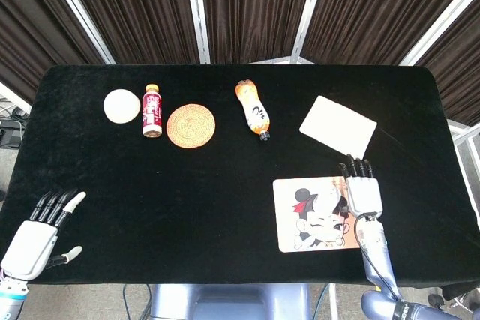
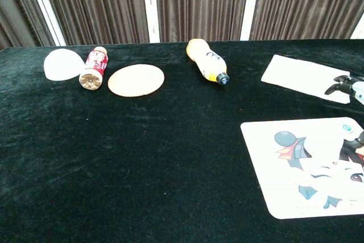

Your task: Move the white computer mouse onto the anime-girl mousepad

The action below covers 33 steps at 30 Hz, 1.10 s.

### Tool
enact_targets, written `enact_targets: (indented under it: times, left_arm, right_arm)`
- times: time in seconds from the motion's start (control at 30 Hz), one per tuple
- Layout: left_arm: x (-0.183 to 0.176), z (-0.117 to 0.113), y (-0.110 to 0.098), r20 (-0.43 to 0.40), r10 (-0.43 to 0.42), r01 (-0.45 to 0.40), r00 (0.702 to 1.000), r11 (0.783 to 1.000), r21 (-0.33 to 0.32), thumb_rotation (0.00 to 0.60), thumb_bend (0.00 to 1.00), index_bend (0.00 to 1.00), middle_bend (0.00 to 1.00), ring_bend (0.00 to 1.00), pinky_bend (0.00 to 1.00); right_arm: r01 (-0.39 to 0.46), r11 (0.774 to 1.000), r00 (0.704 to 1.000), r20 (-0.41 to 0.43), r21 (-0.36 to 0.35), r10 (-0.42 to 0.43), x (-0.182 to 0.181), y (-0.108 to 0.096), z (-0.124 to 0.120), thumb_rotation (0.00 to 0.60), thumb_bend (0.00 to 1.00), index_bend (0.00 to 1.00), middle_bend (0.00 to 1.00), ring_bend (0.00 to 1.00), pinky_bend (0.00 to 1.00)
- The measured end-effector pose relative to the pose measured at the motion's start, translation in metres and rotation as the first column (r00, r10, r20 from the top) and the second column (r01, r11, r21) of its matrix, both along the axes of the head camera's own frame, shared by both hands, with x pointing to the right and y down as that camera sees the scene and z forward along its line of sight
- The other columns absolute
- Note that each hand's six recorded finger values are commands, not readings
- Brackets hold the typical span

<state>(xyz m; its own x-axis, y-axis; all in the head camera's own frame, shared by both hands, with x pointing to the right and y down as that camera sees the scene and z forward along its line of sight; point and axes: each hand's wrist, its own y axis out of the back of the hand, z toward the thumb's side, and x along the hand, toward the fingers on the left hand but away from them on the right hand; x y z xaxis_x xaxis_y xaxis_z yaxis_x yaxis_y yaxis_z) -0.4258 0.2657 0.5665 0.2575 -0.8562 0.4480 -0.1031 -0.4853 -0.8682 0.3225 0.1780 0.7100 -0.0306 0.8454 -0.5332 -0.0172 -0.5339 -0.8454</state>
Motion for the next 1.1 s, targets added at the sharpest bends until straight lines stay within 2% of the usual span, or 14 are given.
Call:
enact_targets:
  times: [0.47, 0.67, 0.8, 0.93, 1.1]
  left_arm:
    - [-0.001, 0.0, -0.001, -0.001, -0.005, 0.005, 1.0, 1.0, 0.0, 0.6, 0.12, 0.0, 0.0, 0.0, 0.0]
    - [-0.003, 0.001, -0.002, -0.002, -0.016, 0.016, 1.0, 1.0, 0.003, 0.6, 0.12, 0.0, 0.0, 0.0, 0.0]
    - [-0.004, 0.001, -0.003, 0.006, -0.02, 0.02, 1.0, 1.0, 0.011, 0.6, 0.12, 0.0, 0.0, 0.0, 0.0]
    - [-0.006, 0.001, -0.004, 0.011, -0.034, 0.034, 0.999, 0.999, 0.027, 0.6, 0.12, 0.0, 0.0, 0.0, 0.0]
    - [-0.009, 0.002, -0.003, 0.027, -0.06, 0.058, 0.998, 0.997, 0.056, 0.6, 0.12, 0.0, 0.0, 0.0, 0.0]
  right_arm:
    - [0.05, 0.998, 0.997, 0.05, 0.034, -0.051, -0.016, -0.005, 0.001, 0.6, 0.0, 0.15, 0.0, 0.0, 0.0]
    - [0.032, 0.995, 0.998, 0.042, 0.095, -0.036, -0.01, -0.012, -0.01, 0.6, 0.0, 0.15, 0.0, 0.0, 0.0]
    - [0.031, 0.988, 0.999, 0.036, 0.15, -0.037, -0.001, -0.014, -0.027, 0.6, 0.0, 0.15, 0.0, 0.0, 0.0]
    - [0.043, 0.983, 0.998, 0.035, 0.177, -0.05, 0.011, -0.003, -0.043, 0.6, 0.0, 0.15, 0.0, 0.0, 0.0]
    - [0.041, 0.986, 0.996, 0.075, 0.164, -0.054, 0.03, 0.027, -0.062, 0.6, 0.0, 0.14, 0.0, 0.0, 0.0]
